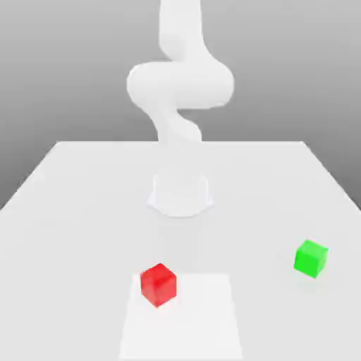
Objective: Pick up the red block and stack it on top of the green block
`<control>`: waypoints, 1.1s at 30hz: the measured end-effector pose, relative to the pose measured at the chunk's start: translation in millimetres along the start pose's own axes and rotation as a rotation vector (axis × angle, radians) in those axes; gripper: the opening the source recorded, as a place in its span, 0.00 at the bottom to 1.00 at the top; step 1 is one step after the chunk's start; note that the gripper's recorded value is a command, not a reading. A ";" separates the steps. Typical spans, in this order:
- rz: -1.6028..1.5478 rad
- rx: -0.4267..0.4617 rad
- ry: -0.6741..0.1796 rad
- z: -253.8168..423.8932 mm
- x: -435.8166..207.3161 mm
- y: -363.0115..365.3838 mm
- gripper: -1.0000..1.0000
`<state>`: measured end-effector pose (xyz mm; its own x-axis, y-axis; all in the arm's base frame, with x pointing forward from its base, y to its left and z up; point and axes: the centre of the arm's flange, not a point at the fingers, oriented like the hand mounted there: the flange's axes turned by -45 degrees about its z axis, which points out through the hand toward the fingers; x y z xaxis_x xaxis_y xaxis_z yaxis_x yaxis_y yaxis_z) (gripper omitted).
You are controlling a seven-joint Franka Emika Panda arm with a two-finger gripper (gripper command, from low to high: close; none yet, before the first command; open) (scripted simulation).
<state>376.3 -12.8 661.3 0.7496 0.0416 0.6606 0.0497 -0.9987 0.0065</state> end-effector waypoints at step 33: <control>-0.626 0.241 -0.692 376.0 -353.1 25.5 0.00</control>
<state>361.0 -42.4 145.9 0.7607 0.6491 0.0003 0.6491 -0.7607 0.0016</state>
